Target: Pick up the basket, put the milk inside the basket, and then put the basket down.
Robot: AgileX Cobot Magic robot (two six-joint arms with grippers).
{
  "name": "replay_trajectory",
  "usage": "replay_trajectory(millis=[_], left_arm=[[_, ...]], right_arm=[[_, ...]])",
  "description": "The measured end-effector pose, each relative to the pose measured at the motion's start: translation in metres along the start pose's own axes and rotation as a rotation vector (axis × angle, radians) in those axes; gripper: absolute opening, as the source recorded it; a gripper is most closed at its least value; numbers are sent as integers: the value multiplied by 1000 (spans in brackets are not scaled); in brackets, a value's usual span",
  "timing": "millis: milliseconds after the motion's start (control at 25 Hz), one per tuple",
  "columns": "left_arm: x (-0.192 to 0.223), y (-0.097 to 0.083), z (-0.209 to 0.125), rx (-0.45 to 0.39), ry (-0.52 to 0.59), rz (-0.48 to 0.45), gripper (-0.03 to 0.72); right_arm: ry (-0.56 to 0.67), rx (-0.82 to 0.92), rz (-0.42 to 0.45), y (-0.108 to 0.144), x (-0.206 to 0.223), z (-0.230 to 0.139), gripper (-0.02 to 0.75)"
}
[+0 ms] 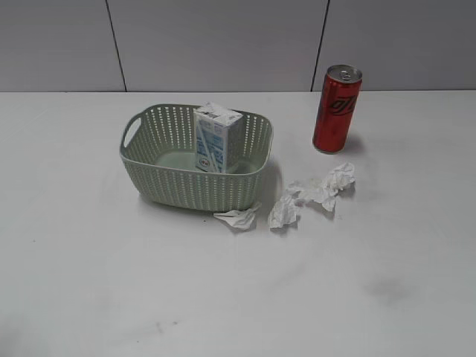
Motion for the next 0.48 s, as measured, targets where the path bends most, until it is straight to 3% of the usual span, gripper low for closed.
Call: replay_trajectory(millis=[240,480], left_arm=[[4,3,-30,48,-105,55,589],[3,3,-30,70,-131,58,589]], right_arm=[[-1,0,-1,0,0,0,591],[-4,0,0,0,0,1,591]])
Point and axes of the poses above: a point on each arm's last joint axis where the gripper is mounted, x pointing out along that axis toward the gripper, y along the wrist's bending axis when the last joint is at zero, z = x × y, the point moved 8 cm from there along x, pointing out along that axis toward the gripper, and after that the axes turned 8 degrees about x, right-handed, at the moved point
